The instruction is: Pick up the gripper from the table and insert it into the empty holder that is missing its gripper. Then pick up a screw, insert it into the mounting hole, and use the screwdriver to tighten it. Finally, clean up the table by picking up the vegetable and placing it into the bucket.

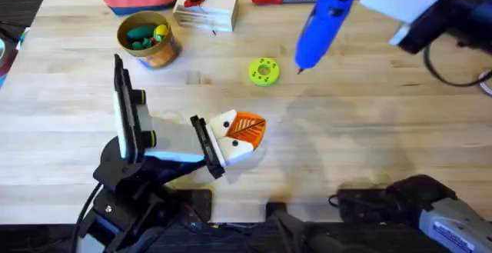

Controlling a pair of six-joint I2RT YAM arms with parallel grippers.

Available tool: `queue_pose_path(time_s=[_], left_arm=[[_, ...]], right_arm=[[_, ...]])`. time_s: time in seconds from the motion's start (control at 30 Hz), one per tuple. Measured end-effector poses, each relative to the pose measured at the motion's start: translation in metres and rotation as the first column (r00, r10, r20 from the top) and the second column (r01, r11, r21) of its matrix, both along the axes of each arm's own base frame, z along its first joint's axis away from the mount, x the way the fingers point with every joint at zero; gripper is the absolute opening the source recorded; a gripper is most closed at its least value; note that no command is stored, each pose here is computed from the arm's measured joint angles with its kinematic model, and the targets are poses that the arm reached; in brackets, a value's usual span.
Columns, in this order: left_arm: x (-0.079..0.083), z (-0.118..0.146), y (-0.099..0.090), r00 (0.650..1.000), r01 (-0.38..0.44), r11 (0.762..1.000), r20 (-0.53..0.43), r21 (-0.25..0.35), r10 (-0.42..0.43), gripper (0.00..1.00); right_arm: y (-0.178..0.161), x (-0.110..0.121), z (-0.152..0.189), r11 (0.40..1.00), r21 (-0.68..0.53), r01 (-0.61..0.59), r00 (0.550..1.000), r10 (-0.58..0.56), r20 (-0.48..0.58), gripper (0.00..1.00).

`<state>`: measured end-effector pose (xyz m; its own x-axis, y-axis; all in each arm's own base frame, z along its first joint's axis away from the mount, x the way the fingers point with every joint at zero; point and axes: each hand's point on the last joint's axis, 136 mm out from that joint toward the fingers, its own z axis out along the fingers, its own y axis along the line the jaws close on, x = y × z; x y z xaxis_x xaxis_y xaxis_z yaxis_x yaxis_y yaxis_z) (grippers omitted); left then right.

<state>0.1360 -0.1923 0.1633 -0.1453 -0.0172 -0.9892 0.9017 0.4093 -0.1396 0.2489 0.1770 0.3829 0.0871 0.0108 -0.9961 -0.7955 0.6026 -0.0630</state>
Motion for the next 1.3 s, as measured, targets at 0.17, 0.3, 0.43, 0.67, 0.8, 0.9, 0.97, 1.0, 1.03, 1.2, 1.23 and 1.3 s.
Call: queue_pose_path(time_s=[0.17,0.3,0.43,0.67,0.8,0.9,0.97,1.0,1.03,1.2,1.23,1.3], left_arm=[[0.0,0.0,0.0,1.0,0.0,1.0,0.0,0.0,0.0,0.009],[0.0,0.0,0.0,1.0,0.0,1.0,0.0,0.0,0.0,0.009],[0.0,0.0,0.0,1.0,0.0,1.0,0.0,0.0,0.0,0.009],[0.0,0.0,0.0,1.0,0.0,1.0,0.0,0.0,0.0,0.009],[0.0,0.0,0.0,1.0,0.0,1.0,0.0,0.0,0.0,0.009],[0.0,0.0,0.0,1.0,0.0,1.0,0.0,0.0,0.0,0.009],[0.0,0.0,0.0,1.0,0.0,1.0,0.0,0.0,0.0,0.009],[0.0,0.0,0.0,1.0,0.0,1.0,0.0,0.0,0.0,0.009],[0.0,0.0,0.0,1.0,0.0,1.0,0.0,0.0,0.0,0.009],[0.0,0.0,0.0,1.0,0.0,1.0,0.0,0.0,0.0,0.009],[0.0,0.0,0.0,1.0,0.0,1.0,0.0,0.0,0.0,0.009],[0.0,0.0,0.0,1.0,-0.001,1.0,0.0,0.0,0.001,0.009]], right_arm=[[0.038,-0.034,0.012,0.984,0.044,-0.173,0.983,0.17,0.067,0.008],[0.063,-0.059,0.022,0.954,0.063,-0.294,0.951,0.285,0.117,0.008],[0.085,-0.068,0.018,0.927,0.065,-0.369,0.926,0.361,0.114,0.008],[0.116,-0.066,0.007,0.898,0.067,-0.436,0.897,0.427,0.119,0.008],[0.122,-0.065,0.006,0.89,0.075,-0.449,0.891,0.439,0.119,0.008],[0.128,-0.069,0.003,0.881,0.08,-0.467,0.883,0.459,0.101,0.008],[0.131,-0.07,0.0,0.876,0.079,-0.476,0.879,0.469,0.09,0.008],[0.133,-0.069,-0.002,0.875,0.078,-0.478,0.877,0.472,0.084,0.008],[0.134,-0.069,-0.004,0.874,0.076,-0.48,0.877,0.475,0.077,0.008],[0.138,-0.065,-0.012,0.874,0.07,-0.481,0.877,0.478,0.053,0.008],[0.138,-0.065,-0.012,0.874,0.07,-0.481,0.877,0.478,0.052,0.008],[0.138,-0.065,-0.012,0.874,0.071,-0.481,0.877,0.478,0.054,0.008]])
